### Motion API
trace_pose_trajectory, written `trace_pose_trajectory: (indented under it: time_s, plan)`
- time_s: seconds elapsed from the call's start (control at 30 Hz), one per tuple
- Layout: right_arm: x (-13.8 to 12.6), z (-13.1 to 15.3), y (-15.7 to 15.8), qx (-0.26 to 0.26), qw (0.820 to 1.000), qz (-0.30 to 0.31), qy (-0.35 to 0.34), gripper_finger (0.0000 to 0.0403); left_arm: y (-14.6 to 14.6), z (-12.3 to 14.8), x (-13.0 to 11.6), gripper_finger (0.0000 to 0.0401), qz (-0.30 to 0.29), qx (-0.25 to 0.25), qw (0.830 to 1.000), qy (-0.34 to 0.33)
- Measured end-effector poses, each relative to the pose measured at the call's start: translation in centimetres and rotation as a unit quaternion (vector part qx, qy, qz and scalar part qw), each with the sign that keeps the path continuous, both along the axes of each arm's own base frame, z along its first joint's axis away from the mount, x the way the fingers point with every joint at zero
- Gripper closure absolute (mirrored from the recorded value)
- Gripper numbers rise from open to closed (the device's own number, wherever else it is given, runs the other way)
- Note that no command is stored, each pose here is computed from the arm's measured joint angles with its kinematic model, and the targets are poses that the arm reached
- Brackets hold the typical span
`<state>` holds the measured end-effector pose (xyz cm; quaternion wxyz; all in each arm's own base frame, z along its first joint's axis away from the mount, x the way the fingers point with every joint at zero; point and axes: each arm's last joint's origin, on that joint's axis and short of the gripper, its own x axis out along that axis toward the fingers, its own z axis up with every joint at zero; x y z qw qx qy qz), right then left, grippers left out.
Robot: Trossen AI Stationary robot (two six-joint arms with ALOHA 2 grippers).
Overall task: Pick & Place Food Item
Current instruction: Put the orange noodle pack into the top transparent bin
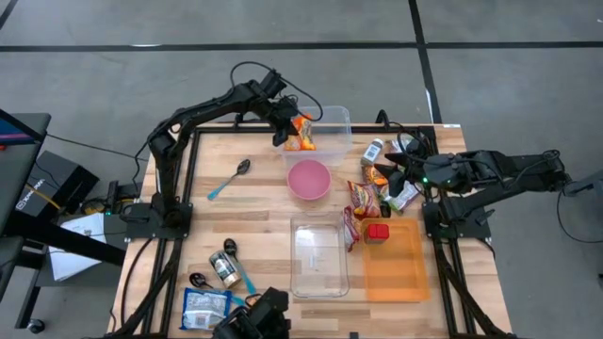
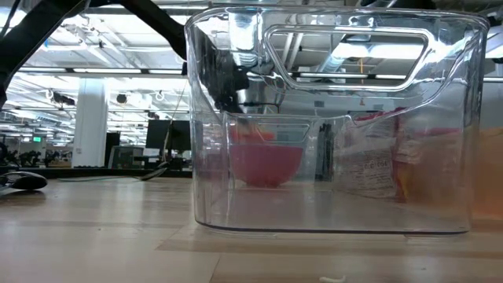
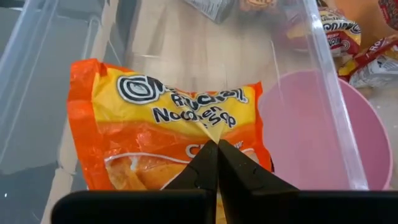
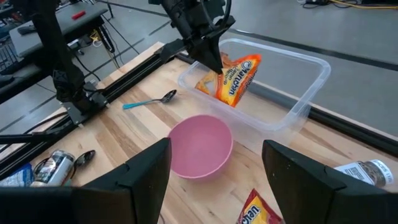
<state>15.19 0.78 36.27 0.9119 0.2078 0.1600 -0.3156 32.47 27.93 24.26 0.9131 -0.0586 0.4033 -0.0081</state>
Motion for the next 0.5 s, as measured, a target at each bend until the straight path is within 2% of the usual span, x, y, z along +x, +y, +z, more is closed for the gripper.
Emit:
trace_pose_trajectory:
  time_s: [0.33, 0.5]
  plan:
    - [0.01, 0.01, 0.0, 0.0, 1.0, 0.0, 0.0, 0.0158, -0.03, -0.19, -0.03, 0.04, 0.001, -0.001, 1.0, 0.002]
    - [0.01, 0.01, 0.01, 0.001, 1.0, 0.001, -0.001, 0.0158, 0.08, -0.19, -0.05, 0.0384, 0.009, 0.013, 1.0, 0.01]
